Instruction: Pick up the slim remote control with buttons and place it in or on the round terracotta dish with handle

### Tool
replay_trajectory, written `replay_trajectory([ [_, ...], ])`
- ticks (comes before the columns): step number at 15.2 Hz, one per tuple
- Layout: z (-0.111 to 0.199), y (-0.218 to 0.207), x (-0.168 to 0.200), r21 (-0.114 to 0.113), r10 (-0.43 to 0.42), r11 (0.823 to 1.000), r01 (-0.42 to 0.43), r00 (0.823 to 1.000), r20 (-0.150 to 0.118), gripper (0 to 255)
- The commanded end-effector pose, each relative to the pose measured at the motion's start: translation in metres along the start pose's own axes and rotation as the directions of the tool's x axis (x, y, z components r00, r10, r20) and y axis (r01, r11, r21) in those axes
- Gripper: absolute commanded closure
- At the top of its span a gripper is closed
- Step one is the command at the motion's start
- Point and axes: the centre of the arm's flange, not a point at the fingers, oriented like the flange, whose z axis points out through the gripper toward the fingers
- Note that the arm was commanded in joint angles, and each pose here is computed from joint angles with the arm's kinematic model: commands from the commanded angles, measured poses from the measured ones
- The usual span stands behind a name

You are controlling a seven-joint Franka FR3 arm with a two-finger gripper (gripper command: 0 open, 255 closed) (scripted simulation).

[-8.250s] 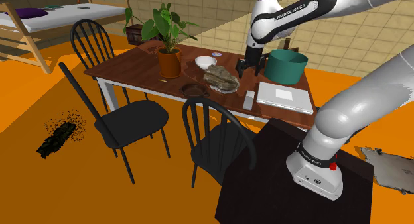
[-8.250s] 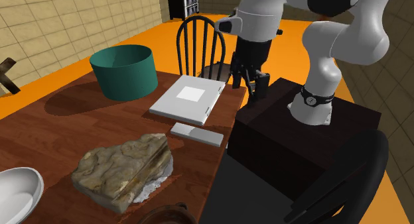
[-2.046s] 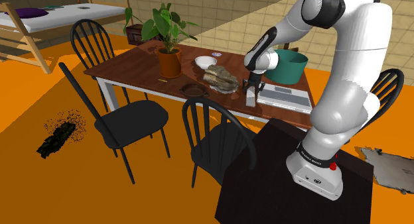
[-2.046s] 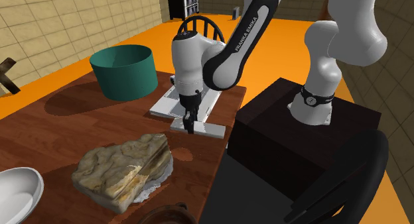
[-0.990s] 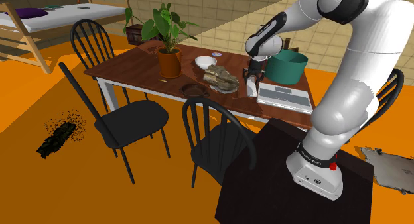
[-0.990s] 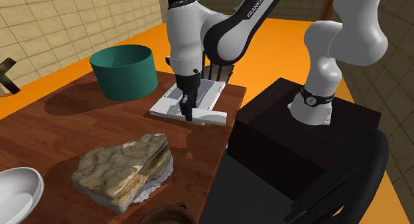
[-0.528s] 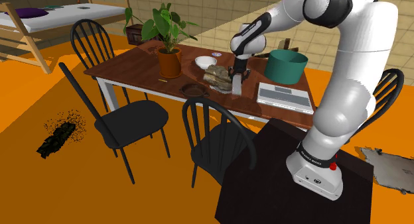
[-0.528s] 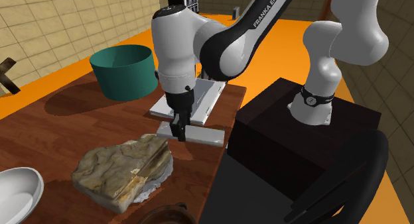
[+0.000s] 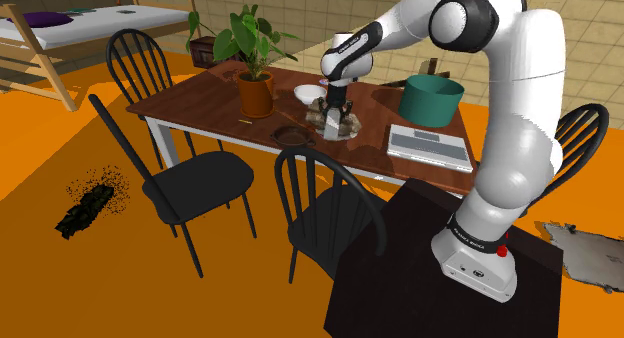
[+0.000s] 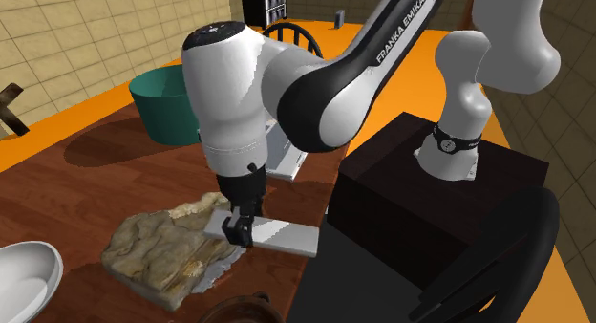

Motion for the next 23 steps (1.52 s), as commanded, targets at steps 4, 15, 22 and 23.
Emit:
replay_trajectory([
  [4, 0.0, -0.066, -0.003, 0.0, 0.0, 1.0, 0.0, 1.0, 0.0, 255],
  [15, 0.016, -0.171, -0.004, 0.0, 0.0, 1.0, 0.0, 1.0, 0.0, 255],
  [22, 0.053, -0.17, -0.004, 0.0, 0.0, 1.0, 0.0, 1.0, 0.0, 255],
  [23, 0.058, -0.17, -0.004, 0.0, 0.0, 1.0, 0.0, 1.0, 0.0, 255],
])
